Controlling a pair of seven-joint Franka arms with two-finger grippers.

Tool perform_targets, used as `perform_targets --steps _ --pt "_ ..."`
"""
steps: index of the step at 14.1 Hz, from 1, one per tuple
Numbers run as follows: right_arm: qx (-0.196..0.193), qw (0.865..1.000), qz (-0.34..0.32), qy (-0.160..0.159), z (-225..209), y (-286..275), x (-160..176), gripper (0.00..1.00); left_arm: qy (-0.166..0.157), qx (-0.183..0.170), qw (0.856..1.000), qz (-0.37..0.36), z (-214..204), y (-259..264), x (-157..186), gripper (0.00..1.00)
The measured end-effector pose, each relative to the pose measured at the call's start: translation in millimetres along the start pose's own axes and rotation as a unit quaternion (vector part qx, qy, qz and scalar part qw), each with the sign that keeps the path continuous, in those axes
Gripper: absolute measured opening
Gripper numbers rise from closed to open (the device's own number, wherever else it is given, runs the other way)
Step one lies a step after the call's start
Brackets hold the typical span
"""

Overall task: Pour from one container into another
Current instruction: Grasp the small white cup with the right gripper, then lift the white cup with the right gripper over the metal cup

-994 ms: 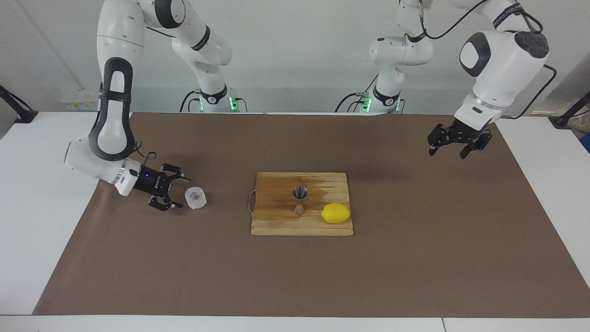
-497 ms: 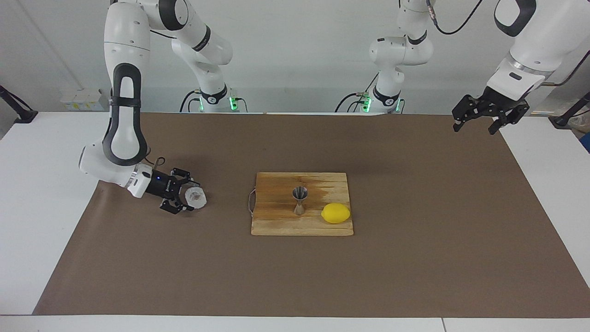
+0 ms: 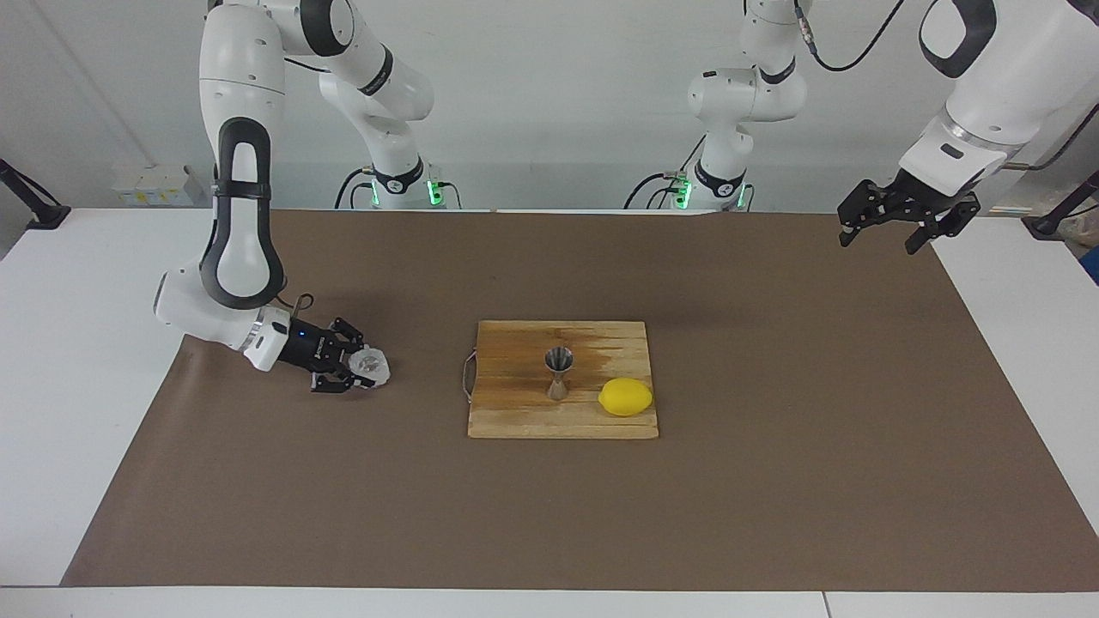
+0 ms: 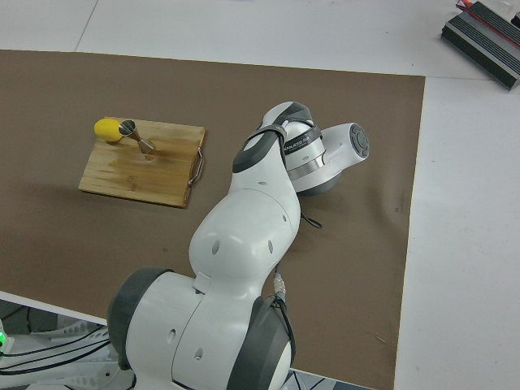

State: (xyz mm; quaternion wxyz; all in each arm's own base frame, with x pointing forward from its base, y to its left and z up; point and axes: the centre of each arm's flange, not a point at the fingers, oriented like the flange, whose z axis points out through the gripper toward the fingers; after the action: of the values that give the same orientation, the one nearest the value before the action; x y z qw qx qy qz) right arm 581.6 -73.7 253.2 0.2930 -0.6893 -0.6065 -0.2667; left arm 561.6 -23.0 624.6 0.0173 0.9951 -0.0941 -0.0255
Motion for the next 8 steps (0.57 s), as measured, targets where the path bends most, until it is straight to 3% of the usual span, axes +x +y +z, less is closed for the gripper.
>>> perform_targets --steps 3,5,8 --pt "-0.009 0.999 0.053 -0.002 -8 6 46 0.50 -0.004 -0.001 1.000 0.001 3 1 -4 1.00" --pt "-0.013 0.997 0.082 -0.011 -5 5 114 0.50 -0.004 -0.001 1.000 0.001 4 1 -6 1.00" --pt "-0.015 0.993 0.091 -0.068 15 -4 195 0.50 0.002 0.000 1.000 0.000 4 -1 -6 1.00"
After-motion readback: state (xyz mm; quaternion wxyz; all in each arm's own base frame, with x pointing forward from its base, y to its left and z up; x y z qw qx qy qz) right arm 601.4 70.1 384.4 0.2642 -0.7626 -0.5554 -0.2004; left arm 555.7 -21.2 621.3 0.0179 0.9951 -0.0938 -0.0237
